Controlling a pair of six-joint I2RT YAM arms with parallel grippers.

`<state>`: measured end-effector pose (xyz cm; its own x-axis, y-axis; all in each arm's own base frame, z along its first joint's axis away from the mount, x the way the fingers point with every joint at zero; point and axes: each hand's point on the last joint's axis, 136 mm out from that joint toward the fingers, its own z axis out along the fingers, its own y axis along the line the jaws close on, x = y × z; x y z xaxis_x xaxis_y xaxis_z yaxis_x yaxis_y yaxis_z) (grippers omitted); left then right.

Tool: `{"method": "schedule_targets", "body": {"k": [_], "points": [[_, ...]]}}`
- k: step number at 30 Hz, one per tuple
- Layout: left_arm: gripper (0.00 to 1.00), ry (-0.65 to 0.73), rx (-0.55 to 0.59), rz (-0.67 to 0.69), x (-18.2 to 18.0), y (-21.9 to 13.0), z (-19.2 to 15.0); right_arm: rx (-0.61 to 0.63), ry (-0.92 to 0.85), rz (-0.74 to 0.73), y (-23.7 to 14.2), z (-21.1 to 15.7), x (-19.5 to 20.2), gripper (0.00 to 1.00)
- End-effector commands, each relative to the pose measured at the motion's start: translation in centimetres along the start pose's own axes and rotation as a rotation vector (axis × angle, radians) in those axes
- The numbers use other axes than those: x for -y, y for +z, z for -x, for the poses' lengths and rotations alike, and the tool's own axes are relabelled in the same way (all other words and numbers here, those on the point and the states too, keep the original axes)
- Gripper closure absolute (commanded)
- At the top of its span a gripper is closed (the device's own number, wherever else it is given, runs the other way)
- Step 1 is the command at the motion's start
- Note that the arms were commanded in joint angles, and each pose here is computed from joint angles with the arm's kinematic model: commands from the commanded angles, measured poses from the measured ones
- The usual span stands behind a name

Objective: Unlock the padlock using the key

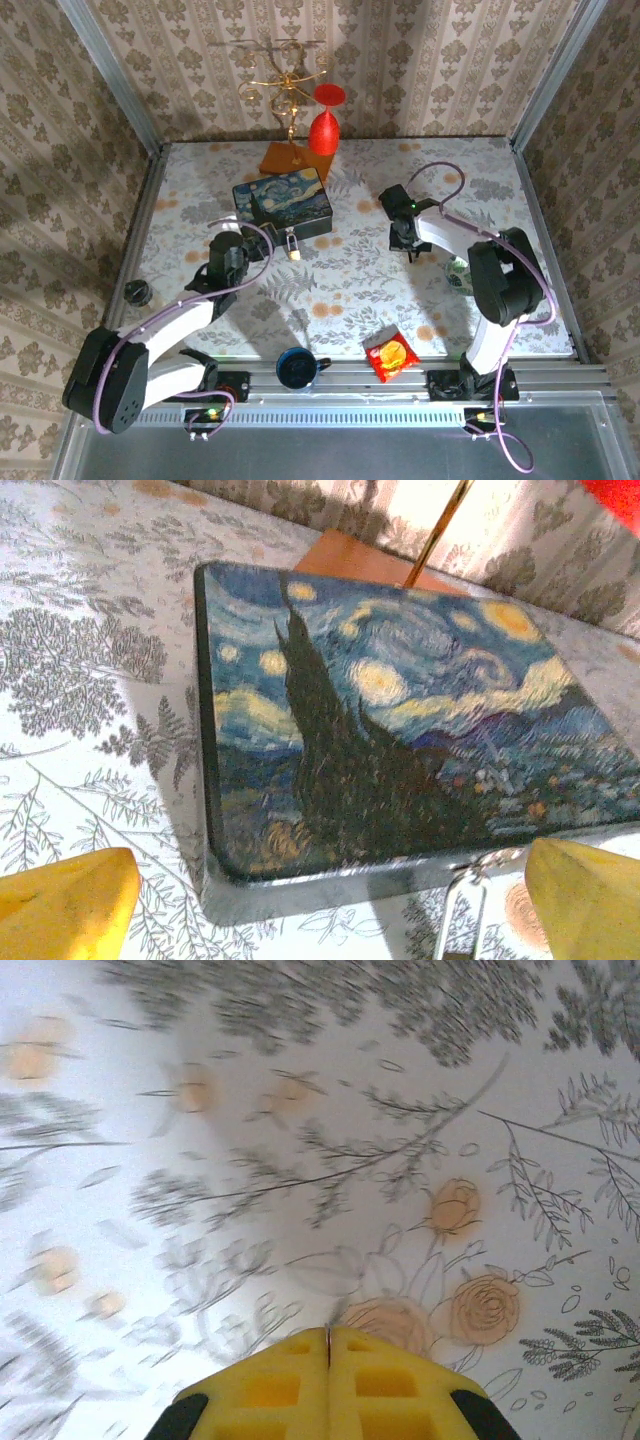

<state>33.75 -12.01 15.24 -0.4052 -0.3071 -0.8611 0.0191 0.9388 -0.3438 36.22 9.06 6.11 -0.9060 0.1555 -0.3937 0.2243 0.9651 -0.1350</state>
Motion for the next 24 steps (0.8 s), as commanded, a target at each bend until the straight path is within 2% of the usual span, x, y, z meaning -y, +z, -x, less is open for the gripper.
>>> {"method": "schedule_targets", "body": {"k": [1, 5, 12, 18, 22, 24], "points": [[0.0, -0.062, -0.011, 0.027, 0.4, -0.9, 1.8, 0.037, -0.088, 0.094, -3.6, 0.5, -1.5, 1.0], [0.0, -0.047, 0.015, -0.084, 2.5, -1.4, 3.1, 0.05, -0.122, 0.268, -6.8, 0.0, -4.1, 1.0], [0.0, 0.093, 0.041, -0.391, 7.9, -2.5, 3.5, 0.042, -0.117, 0.776, -15.3, -0.9, -9.7, 1.0], [0.0, 0.214, 0.039, -0.691, 12.8, -4.0, 2.4, 0.07, -0.061, 0.987, -21.2, -0.1, -10.7, 1.0], [0.01, 0.372, 0.14, -0.866, 16.0, -5.4, 1.0, 0.058, -0.021, 1.094, -23.4, 0.1, -11.4, 1.0], [0.04, 0.434, 0.202, -0.944, 17.3, -6.3, 0.5, 0.055, -0.013, 1.132, -24.3, 0.2, -11.7, 1.0]]}}
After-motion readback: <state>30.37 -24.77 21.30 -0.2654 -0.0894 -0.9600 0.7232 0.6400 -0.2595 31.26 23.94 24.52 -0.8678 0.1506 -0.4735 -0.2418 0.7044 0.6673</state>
